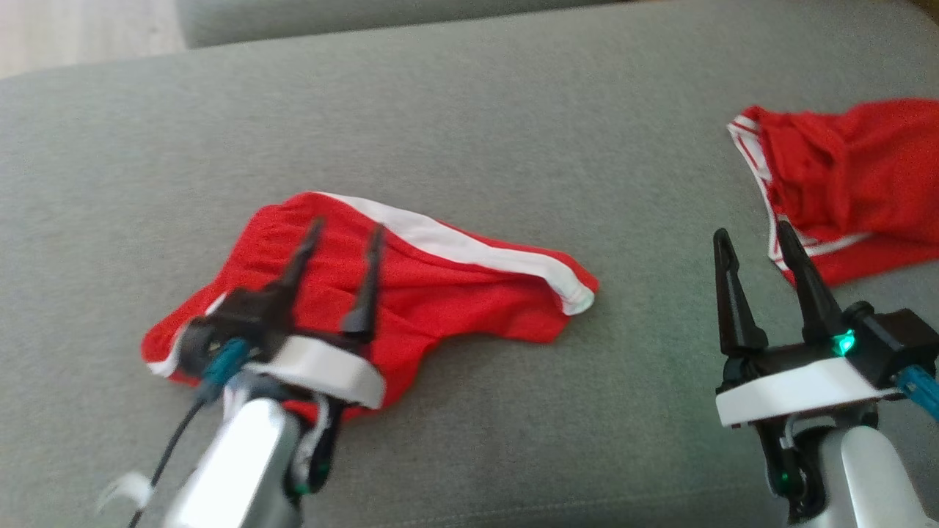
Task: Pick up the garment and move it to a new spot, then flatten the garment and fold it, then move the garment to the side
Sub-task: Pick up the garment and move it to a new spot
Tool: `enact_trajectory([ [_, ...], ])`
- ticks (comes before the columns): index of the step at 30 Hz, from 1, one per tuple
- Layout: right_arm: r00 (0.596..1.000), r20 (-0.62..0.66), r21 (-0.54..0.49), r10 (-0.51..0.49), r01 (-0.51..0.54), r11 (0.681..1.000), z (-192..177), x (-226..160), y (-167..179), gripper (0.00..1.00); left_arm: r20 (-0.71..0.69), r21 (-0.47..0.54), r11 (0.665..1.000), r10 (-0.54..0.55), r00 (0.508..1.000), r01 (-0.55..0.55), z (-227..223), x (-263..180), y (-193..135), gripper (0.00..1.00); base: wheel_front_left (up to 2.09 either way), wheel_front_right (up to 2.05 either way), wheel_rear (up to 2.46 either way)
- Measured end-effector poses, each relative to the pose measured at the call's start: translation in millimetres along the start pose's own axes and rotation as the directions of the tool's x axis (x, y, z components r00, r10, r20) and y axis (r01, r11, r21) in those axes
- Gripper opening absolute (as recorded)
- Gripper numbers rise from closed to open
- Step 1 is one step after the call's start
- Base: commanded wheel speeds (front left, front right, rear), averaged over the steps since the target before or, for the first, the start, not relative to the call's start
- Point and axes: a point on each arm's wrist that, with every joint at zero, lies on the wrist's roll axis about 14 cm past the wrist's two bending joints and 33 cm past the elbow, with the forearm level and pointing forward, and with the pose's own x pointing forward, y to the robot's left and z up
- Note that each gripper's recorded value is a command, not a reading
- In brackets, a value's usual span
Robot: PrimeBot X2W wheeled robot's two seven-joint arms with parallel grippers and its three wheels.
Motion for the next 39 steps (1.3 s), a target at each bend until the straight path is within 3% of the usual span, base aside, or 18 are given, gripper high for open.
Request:
enact_trajectory([
  [7,0.998,-0.021,-0.003,0.053,-0.054,0.999,-1.4,-4.0,18.6,1.0,0.042,0.078,0.97,0.227,0.973,-0.229,17.6,-46.3,61.9,1.0,0.0,0.0,0.0],
  [13,0.997,-0.029,-0.004,0.077,-0.077,0.997,0.3,-7.4,26.8,1.0,0.047,0.107,0.942,0.315,0.948,-0.318,21.6,-79.0,87.7,1.0,0.0,0.0,0.0],
  [39,0.996,-0.062,-0.005,0.058,-0.058,0.998,-4.4,-30.8,22.6,1.0,0.01,0.098,0.948,0.302,0.953,-0.302,11.0,-106.3,79.6,1.0,0.0,0.0,0.0],
])
